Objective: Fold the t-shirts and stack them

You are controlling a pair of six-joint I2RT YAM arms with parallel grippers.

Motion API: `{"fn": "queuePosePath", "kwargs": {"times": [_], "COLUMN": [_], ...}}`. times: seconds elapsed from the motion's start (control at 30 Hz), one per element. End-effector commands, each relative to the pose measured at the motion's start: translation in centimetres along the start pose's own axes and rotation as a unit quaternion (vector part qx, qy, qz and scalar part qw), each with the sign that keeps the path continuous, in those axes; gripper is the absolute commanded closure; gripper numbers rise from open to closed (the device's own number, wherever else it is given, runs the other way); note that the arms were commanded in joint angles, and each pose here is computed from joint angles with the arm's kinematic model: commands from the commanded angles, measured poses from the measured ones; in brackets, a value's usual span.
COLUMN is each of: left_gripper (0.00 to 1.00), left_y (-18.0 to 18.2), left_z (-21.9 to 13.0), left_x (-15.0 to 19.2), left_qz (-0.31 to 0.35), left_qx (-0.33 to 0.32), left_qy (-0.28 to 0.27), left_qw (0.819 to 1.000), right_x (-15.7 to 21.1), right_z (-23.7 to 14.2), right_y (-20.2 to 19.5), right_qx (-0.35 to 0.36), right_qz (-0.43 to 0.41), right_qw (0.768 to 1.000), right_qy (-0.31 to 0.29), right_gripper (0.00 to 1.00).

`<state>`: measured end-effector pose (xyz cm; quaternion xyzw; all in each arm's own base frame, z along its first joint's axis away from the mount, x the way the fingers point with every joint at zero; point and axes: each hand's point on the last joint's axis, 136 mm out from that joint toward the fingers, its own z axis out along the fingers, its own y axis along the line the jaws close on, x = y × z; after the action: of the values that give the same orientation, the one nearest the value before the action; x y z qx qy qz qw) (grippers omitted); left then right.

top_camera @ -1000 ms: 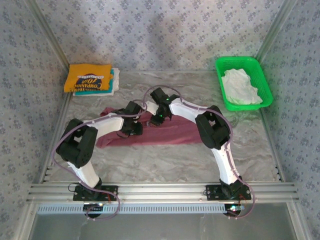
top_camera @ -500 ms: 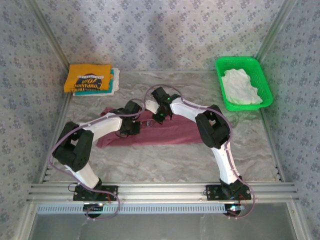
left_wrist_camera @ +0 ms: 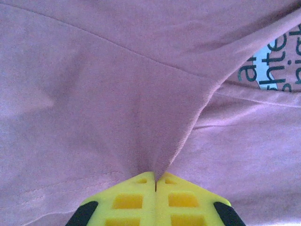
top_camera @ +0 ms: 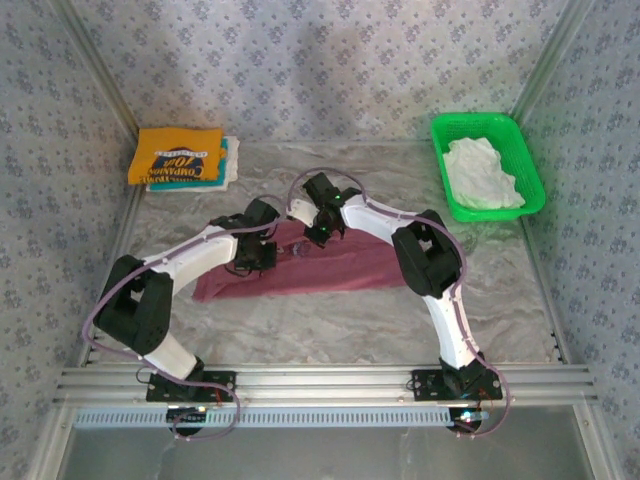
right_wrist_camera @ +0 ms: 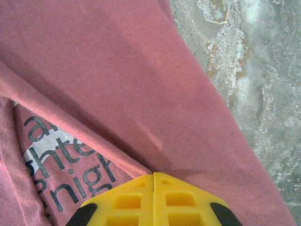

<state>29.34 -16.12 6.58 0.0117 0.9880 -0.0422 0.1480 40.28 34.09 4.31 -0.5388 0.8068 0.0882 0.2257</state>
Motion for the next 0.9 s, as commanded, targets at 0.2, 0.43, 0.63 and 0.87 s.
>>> {"fn": "queuePosePath", "kwargs": {"times": [0.2, 0.43, 0.63, 0.87], "left_gripper": [1.00, 1.00, 0.97, 0.55], "left_y": [-0.6, -0.7, -0.8, -0.8], "left_z": [-1.0, 0.3, 0.8, -1.4], "left_x": [1.9, 3.6, 5.0, 4.0], "left_qz": [0.028, 0.036, 0.047, 0.065], "left_qx": [-0.006, -0.007, 0.001, 0.010], "left_qy": [0.032, 0.054, 0.077, 0.049], "left_qw": [0.999, 0.998, 0.996, 0.997], "right_x": [-0.4, 0.6, 1.4, 0.7], "right_z": [-2.3, -2.7, -3.9, -6.6], "right_y": [-0.1, 0.7, 0.7, -1.5], "right_qx": [0.014, 0.003, -0.024, -0.056], "right_qz": [-0.001, -0.004, 0.026, 0.144], "right_qw": [1.000, 1.000, 0.999, 0.985], "right_qy": [-0.008, -0.006, -0.028, -0.083], "right_gripper": [0.98, 0.83, 0.67, 0.58]}}
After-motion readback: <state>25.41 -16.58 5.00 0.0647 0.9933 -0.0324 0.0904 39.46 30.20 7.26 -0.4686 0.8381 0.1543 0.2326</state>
